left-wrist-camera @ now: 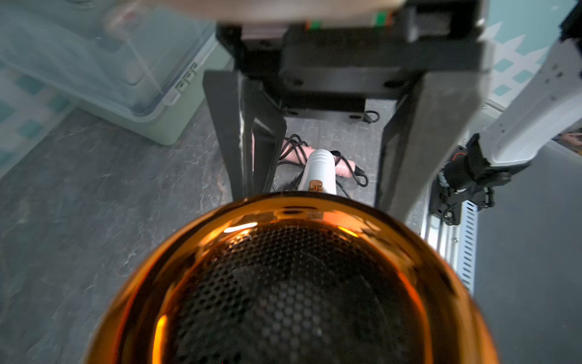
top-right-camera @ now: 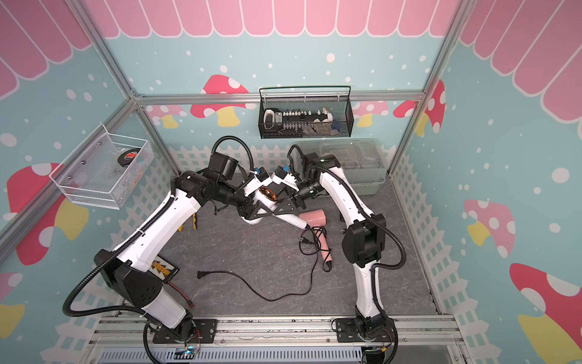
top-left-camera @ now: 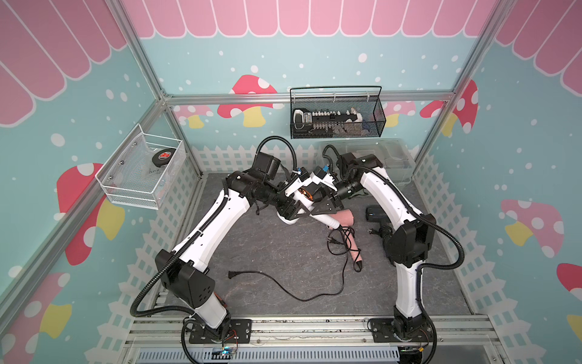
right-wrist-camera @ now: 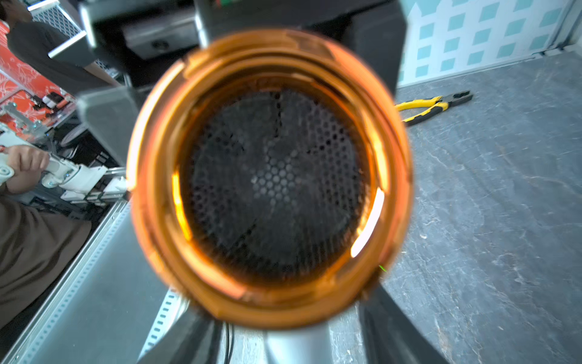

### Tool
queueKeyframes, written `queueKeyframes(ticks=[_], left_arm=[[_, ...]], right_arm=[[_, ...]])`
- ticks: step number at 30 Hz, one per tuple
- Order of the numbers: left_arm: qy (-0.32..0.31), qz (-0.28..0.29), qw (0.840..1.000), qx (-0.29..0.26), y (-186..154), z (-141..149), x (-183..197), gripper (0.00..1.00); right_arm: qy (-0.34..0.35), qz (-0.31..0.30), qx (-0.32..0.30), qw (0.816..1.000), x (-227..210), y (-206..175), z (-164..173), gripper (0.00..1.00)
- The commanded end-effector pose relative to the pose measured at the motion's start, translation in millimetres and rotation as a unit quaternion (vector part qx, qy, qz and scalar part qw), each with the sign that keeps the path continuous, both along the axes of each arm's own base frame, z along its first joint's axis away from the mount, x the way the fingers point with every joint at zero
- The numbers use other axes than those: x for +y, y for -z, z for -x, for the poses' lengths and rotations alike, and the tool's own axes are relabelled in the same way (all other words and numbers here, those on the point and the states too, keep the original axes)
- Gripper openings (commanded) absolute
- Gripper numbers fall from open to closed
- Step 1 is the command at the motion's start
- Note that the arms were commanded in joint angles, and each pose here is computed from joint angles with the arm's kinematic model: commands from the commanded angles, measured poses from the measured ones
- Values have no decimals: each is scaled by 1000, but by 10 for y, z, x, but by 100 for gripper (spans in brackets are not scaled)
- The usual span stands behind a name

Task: Wrap the cord around the hair dryer
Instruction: Pick up the hair dryer from the center of the board, then wrap the power cord around the hair dryer.

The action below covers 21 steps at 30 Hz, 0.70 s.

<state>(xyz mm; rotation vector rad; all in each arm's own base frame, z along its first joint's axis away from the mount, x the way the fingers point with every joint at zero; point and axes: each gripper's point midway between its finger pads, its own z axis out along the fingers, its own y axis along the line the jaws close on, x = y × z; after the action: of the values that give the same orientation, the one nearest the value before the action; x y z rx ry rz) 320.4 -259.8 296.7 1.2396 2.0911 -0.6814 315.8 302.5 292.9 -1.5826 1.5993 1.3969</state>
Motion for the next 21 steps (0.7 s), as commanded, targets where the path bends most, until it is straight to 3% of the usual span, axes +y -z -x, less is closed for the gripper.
queueKeyframes(ticks=[1,9,16,21], left_arm=[[-79,-11,995,-59,-310,-76,309,0],[-191,38,969,-151,-926,-123,872,0],[-255,46,946,-196,-1181,-39,1239,0],[-274,51,938,-205,-1250,-14,1335,0]], right_arm=[[4,-55,-12,998,-21,-333,-7,76],[99,19,2,995,-57,-119,-336,87],[264,44,-13,964,-284,-4,-698,97],[312,50,32,948,-361,212,-661,99]])
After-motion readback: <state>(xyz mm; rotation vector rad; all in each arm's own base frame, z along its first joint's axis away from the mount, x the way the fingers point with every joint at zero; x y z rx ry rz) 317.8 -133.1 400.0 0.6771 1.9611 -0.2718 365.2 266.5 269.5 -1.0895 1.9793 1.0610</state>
